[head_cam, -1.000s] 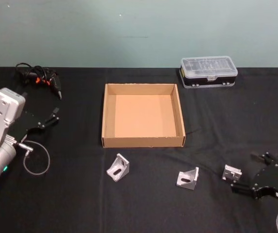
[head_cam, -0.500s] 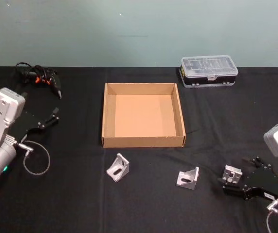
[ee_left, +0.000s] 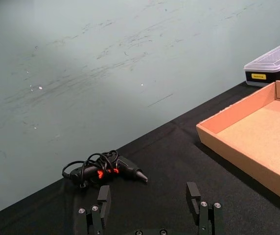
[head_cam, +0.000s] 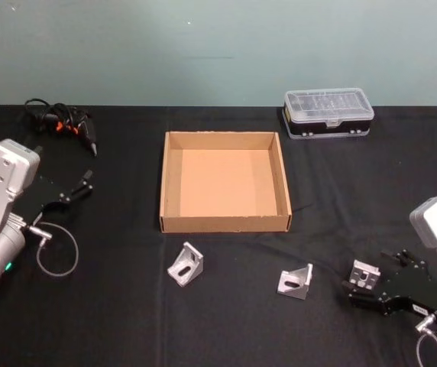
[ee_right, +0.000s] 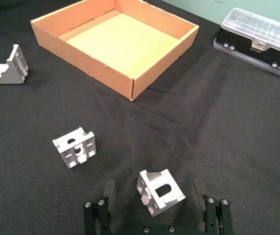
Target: Use one hand to pick up the angle iron from the table and place it into the box.
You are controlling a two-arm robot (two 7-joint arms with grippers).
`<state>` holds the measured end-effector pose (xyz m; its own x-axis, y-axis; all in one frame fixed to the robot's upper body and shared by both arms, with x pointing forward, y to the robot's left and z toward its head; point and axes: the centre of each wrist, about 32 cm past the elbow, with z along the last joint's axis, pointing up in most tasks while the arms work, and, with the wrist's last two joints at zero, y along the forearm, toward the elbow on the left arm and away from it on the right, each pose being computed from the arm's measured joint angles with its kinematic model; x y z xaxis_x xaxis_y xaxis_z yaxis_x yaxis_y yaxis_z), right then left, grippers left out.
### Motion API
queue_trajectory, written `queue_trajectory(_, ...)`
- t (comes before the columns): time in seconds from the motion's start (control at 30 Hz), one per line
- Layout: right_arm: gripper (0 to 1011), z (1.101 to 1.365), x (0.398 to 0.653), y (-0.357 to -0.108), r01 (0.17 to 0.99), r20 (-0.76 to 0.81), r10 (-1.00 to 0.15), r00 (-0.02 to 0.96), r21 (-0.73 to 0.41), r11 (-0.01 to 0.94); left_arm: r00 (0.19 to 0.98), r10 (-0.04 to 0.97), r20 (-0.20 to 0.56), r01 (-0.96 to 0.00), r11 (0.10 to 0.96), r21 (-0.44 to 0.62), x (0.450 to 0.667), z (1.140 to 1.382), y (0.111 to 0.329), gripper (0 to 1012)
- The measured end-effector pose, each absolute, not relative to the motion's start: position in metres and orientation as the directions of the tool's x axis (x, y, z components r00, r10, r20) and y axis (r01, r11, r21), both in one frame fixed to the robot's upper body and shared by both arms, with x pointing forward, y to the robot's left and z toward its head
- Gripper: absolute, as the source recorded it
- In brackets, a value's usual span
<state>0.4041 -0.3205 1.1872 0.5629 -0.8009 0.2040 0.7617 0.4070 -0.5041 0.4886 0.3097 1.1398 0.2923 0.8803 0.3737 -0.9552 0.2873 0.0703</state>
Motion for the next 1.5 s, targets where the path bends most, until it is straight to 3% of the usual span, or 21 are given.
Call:
queue_trajectory(0.17, 920, 1.1877, 0.4039, -0.3208, 0.762, 0.205, -0.800, 0.564, -0.502, 0.409, 0.292, 0.880, 0.374, -0.955, 0.287, 0.070, 0.4886, 1.1398, 0.3097, 1011)
queue_trajectory(0.37, 750, 1.1881, 0.4039, -0.3211, 0.763, 0.205, -0.800, 0.564, -0.501, 0.410, 0.292, 0.880, 0.374, -0.955, 0.287, 0.070, 0.4886, 1.1398, 0.3097, 1011)
queue_trajectory(0.9, 205, 1.1885, 0.4036, -0.3213, 0.762, 0.206, -0.799, 0.566, -0.499, 0.412, 0.292, 0.880, 0.374, -0.955, 0.287, 0.070, 0.4886, 1.1398, 0.3097, 1011)
queue_trajectory(1.07, 83, 1.1885, 0.4036, -0.3213, 0.762, 0.205, -0.798, 0.566, -0.499, 0.412, 0.292, 0.880, 0.374, -0.955, 0.287, 0.070, 0.4886, 1.1398, 0.3097, 1011)
queue_trajectory(1.5, 75, 1.1886, 0.4035, -0.3215, 0.763, 0.205, -0.799, 0.566, -0.497, 0.413, 0.292, 0.880, 0.374, -0.955, 0.287, 0.070, 0.4886, 1.1398, 0.3097, 1011)
